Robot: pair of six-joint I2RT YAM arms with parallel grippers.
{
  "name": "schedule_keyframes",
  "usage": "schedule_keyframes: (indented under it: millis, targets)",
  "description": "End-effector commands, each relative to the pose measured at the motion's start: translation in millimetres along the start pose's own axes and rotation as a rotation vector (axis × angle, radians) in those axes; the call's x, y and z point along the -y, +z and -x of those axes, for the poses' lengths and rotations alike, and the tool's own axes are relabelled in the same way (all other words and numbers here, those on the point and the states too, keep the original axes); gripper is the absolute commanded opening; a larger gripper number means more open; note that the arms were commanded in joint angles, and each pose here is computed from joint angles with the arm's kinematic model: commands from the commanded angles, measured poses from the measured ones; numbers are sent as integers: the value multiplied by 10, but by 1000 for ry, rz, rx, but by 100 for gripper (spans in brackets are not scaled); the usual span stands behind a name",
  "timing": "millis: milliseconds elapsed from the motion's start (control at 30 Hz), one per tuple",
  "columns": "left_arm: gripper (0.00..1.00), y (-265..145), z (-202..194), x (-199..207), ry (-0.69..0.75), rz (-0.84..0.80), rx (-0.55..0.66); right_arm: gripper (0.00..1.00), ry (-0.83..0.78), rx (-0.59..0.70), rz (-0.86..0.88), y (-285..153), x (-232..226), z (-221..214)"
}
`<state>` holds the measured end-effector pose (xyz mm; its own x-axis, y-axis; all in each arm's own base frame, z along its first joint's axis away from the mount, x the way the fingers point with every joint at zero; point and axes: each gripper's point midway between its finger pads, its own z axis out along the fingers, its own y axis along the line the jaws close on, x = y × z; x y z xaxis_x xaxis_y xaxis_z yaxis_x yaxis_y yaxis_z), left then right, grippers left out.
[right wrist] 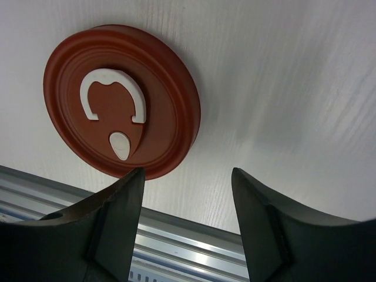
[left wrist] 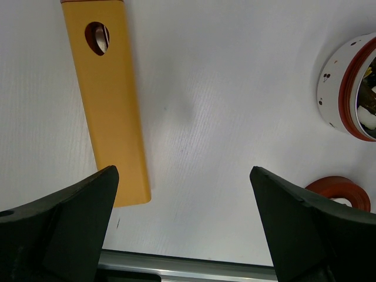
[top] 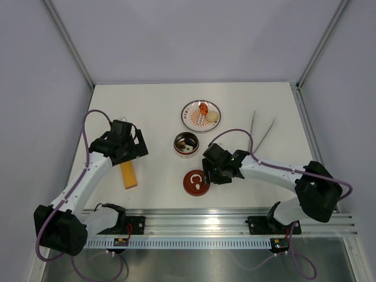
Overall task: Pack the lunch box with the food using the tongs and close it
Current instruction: Pick up the box lid from the center of the board.
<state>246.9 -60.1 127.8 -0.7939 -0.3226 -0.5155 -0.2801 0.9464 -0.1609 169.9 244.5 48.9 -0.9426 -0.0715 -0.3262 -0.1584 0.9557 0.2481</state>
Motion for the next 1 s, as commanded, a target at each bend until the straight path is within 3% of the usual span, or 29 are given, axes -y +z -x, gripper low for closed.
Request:
schedule_keyframes:
  millis: [0,333,733,867,967]
  targets:
    - [99,-51,83,57,-1,-33,34,68,1,35,63,-38,-243,114]
    - [99,-60,69,107,-12,-61,30,74,-132,70,-36,15,-501,230]
    - [99,-97,124,156,-11,-85,44,74,-201,6,-119,435,-559,93]
    - [99,-107,133,164,-9,-88,49,66,-205,10,-129,462,-551,85]
    - [99,-110,135,156,-7,-86,50,55,-205,31,-130,400,-558,131]
